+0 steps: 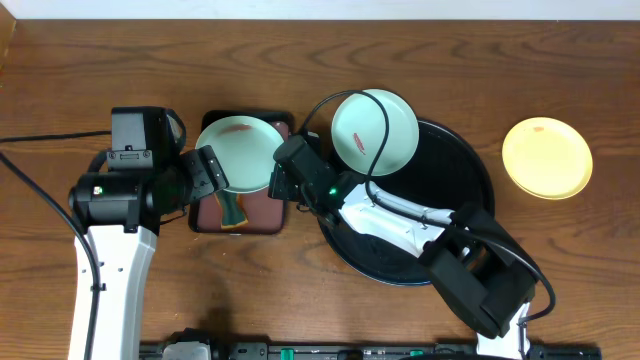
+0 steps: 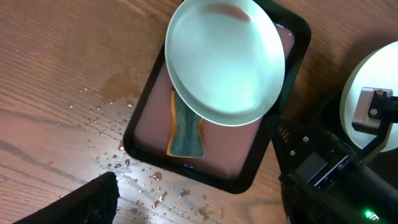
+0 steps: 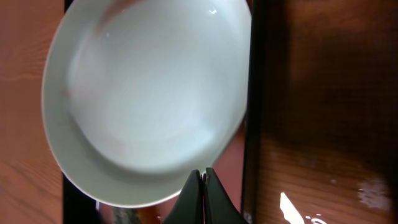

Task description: Clean dirty plates on tray and stack at the side

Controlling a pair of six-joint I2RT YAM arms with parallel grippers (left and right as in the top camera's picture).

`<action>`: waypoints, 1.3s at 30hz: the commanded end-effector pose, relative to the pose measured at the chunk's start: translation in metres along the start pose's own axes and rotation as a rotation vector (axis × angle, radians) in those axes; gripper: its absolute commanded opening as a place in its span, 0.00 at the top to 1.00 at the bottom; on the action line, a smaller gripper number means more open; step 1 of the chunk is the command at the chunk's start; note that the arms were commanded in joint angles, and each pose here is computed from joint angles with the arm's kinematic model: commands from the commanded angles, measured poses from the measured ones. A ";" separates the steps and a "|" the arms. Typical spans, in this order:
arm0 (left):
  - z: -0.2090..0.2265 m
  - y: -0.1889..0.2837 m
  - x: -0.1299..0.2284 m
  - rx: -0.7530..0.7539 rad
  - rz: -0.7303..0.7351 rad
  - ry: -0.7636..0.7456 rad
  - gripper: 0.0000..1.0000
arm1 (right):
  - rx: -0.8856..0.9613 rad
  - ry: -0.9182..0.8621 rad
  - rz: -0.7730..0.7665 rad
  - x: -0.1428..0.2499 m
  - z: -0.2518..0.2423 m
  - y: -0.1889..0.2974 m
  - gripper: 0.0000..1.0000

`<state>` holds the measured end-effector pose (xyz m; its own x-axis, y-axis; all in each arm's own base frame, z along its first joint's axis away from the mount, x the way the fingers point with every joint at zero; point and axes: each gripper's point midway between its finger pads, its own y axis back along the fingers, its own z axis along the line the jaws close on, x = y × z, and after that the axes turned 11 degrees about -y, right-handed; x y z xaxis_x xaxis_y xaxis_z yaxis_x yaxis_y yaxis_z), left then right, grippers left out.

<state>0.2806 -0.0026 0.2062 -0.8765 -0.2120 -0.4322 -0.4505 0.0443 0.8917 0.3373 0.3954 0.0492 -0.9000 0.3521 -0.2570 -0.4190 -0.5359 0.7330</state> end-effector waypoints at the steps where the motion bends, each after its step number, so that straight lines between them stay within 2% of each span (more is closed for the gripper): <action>1: -0.001 0.005 -0.004 0.011 -0.016 0.001 0.15 | -0.021 0.083 -0.066 -0.018 0.016 0.019 0.99; 3: -0.001 0.005 -0.004 0.011 -0.016 0.001 0.15 | -0.035 0.083 -0.026 -0.011 0.018 0.019 0.99; 4: -0.001 0.005 -0.004 0.011 -0.016 0.001 0.15 | -0.066 0.057 0.038 0.000 0.023 0.019 0.94; 6: -0.001 0.005 -0.004 0.011 -0.016 0.001 0.15 | -0.110 -0.045 0.146 0.020 0.032 0.021 0.77; 7: -0.001 0.005 -0.004 0.011 -0.016 0.001 0.15 | -0.125 -0.097 0.187 0.027 0.036 0.023 0.60; 8: -0.001 0.005 -0.004 0.011 -0.016 0.001 0.15 | -0.127 -0.129 0.200 0.030 0.038 0.023 0.54; 9: -0.001 0.005 -0.004 0.011 -0.016 0.001 0.15 | -0.123 -0.148 0.201 0.031 0.037 0.022 0.54; 10: -0.001 0.005 -0.004 0.011 -0.016 0.001 0.15 | -0.130 -0.130 0.198 0.031 0.038 0.021 0.59; 11: -0.001 0.005 -0.004 0.011 -0.016 0.001 0.15 | -0.144 -0.048 0.190 0.030 0.039 0.021 0.66; 12: -0.001 0.005 -0.004 0.011 -0.016 0.001 0.15 | -0.161 0.056 0.177 0.029 0.041 0.021 0.67; 14: -0.001 0.005 -0.004 0.011 -0.016 0.001 0.15 | -0.199 0.328 0.145 0.027 0.045 0.021 0.62; 16: -0.001 0.005 -0.004 0.011 -0.016 0.001 0.15 | -0.223 0.516 0.166 0.034 0.045 0.023 0.62; 20: -0.001 0.005 -0.004 0.011 -0.016 0.001 0.15 | -0.251 0.573 0.233 0.046 0.045 0.027 0.59; 23: -0.001 0.005 -0.004 0.011 -0.016 0.001 0.15 | -0.217 0.264 0.286 0.049 0.045 0.028 0.52; 24: -0.001 0.005 -0.004 0.011 -0.016 0.001 0.15 | -0.197 0.053 0.304 0.047 0.047 0.028 0.50; 25: -0.001 0.005 -0.004 0.011 -0.016 0.001 0.15 | -0.200 -0.045 0.306 0.045 0.052 0.029 0.45; 27: -0.001 0.005 -0.004 0.011 -0.016 0.001 0.15 | -0.209 -0.311 0.320 0.042 0.064 0.030 0.51; 31: -0.001 0.005 -0.004 0.011 -0.016 0.001 0.15 | -0.214 -0.454 0.204 0.018 0.068 0.026 0.51; 39: -0.001 0.005 -0.004 0.011 -0.016 0.001 0.15 | -0.158 -0.485 0.236 0.033 0.052 0.008 0.57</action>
<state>0.2806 -0.0026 0.2062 -0.8765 -0.2120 -0.4322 -0.4505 0.0443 0.8917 0.3125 0.4366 0.0879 -0.8505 0.4748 0.2262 -0.2572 -0.7506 0.6086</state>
